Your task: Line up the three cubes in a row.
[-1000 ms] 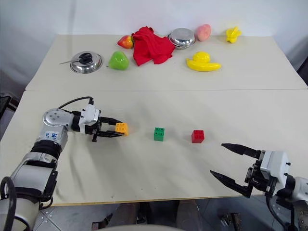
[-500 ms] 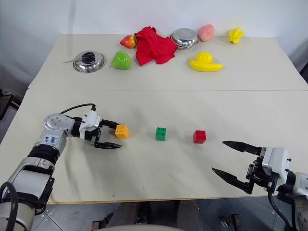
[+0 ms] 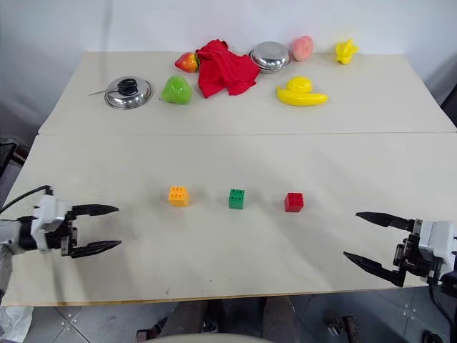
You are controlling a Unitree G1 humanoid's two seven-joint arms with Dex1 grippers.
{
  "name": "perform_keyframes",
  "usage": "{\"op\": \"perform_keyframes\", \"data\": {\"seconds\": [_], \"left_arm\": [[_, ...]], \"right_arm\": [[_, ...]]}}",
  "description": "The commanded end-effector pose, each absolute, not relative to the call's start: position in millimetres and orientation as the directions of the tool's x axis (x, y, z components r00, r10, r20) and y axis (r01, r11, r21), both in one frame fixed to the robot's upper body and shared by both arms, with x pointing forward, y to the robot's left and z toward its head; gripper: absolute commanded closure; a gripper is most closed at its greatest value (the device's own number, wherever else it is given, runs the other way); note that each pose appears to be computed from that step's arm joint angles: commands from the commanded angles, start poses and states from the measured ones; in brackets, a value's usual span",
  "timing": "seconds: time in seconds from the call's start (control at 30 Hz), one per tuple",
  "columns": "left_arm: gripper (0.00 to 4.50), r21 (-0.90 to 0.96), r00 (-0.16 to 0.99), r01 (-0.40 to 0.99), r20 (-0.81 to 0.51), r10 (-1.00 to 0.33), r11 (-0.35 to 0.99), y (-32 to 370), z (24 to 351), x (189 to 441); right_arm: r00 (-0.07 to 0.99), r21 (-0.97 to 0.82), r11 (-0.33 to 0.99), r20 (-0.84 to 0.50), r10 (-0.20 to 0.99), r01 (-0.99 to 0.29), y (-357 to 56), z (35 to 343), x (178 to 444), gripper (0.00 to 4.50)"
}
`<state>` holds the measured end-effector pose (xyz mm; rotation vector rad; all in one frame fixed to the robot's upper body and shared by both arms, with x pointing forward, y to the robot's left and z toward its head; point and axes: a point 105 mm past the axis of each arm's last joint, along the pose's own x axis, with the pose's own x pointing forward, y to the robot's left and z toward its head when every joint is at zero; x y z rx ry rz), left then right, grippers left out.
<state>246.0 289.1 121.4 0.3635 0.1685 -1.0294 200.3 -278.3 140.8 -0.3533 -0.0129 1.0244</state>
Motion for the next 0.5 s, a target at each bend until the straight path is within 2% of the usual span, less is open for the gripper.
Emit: {"op": "perform_keyframes", "data": {"seconds": [0.03,0.17,0.5], "left_arm": [[0.04,0.266,0.617,0.776,-0.129,-0.776,0.572,278.4,149.6,245.4],[0.04,0.256,0.602,0.786,-0.111,-0.791,0.562,268.4,147.0,240.1],[0.04,0.262,0.529,0.837,-0.164,-0.833,0.48,260.1,142.2,254.2]], "right_arm": [[0.52,-0.348,0.475,-0.042,0.853,-0.808,-277.8,159.5,210.2,0.0],[0.468,-0.348,0.431,-0.023,0.884,-0.833,-267.0,155.9,213.8,0.0],[0.437,-0.365,0.4,-0.022,0.899,-0.84,-258.4,150.3,215.4,0.0]]}}
